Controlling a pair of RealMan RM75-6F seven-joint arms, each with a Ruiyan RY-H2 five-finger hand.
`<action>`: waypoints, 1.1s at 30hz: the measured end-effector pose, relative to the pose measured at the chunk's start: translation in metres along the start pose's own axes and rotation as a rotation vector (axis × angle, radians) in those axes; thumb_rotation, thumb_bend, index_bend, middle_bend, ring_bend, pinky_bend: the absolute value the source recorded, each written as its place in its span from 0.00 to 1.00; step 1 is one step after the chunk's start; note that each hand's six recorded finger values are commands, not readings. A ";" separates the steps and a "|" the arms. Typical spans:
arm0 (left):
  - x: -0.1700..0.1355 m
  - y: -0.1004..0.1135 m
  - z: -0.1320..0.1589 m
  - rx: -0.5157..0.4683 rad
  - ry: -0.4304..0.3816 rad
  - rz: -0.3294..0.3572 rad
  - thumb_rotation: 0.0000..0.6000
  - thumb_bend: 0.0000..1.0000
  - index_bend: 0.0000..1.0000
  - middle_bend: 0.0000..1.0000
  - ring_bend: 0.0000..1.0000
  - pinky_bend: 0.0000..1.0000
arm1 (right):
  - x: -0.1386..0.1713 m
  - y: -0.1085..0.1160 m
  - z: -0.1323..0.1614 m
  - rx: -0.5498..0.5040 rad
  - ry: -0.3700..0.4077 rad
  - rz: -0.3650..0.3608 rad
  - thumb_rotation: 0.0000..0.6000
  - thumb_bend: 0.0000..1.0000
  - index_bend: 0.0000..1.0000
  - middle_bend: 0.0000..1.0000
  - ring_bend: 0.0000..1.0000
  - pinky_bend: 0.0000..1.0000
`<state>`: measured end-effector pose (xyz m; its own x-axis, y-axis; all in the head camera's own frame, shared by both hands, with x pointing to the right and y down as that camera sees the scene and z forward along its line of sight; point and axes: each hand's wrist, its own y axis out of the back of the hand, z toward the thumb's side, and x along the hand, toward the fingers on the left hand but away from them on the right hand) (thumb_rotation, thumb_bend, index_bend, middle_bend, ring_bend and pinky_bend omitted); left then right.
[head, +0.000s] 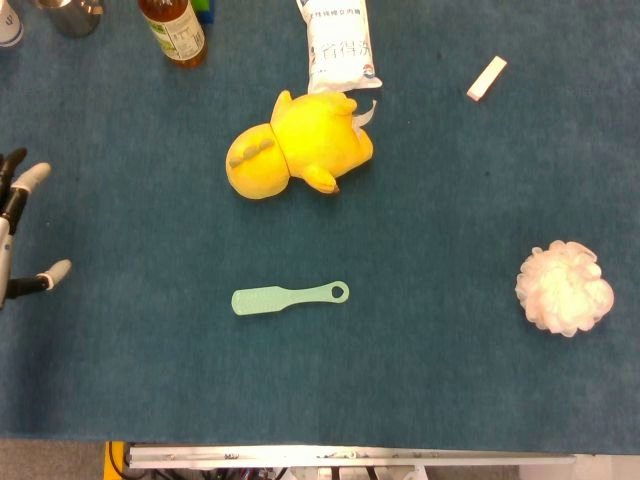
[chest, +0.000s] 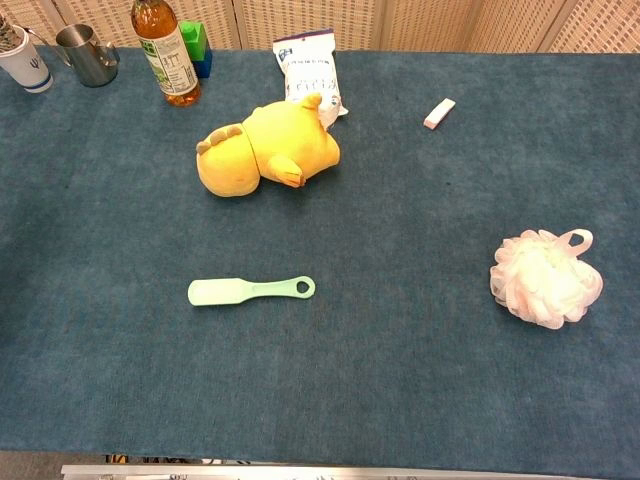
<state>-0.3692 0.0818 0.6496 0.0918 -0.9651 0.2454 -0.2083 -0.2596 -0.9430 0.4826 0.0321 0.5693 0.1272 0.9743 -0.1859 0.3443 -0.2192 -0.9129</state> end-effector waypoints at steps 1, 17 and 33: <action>0.001 -0.001 0.001 -0.002 -0.009 -0.005 1.00 0.03 0.15 0.08 0.05 0.00 | 0.000 0.000 0.000 -0.001 0.001 -0.002 0.99 0.11 0.13 0.32 0.20 0.22; 0.047 -0.033 0.047 -0.192 -0.191 -0.200 1.00 0.03 0.10 0.08 0.05 0.00 | 0.001 0.007 0.003 0.000 0.003 -0.030 0.99 0.11 0.13 0.32 0.20 0.22; 0.100 -0.072 0.096 -0.554 -0.190 -0.365 0.34 0.03 0.00 0.03 0.04 0.00 | 0.005 0.003 -0.003 0.003 -0.019 -0.021 0.99 0.11 0.13 0.32 0.20 0.22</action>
<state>-0.2510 0.0071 0.7203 0.4090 -0.8027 0.4341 -0.5937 -0.5953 -0.5414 0.4872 0.0359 0.5664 0.1021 0.9795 -0.1737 0.3442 -0.1986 -0.9177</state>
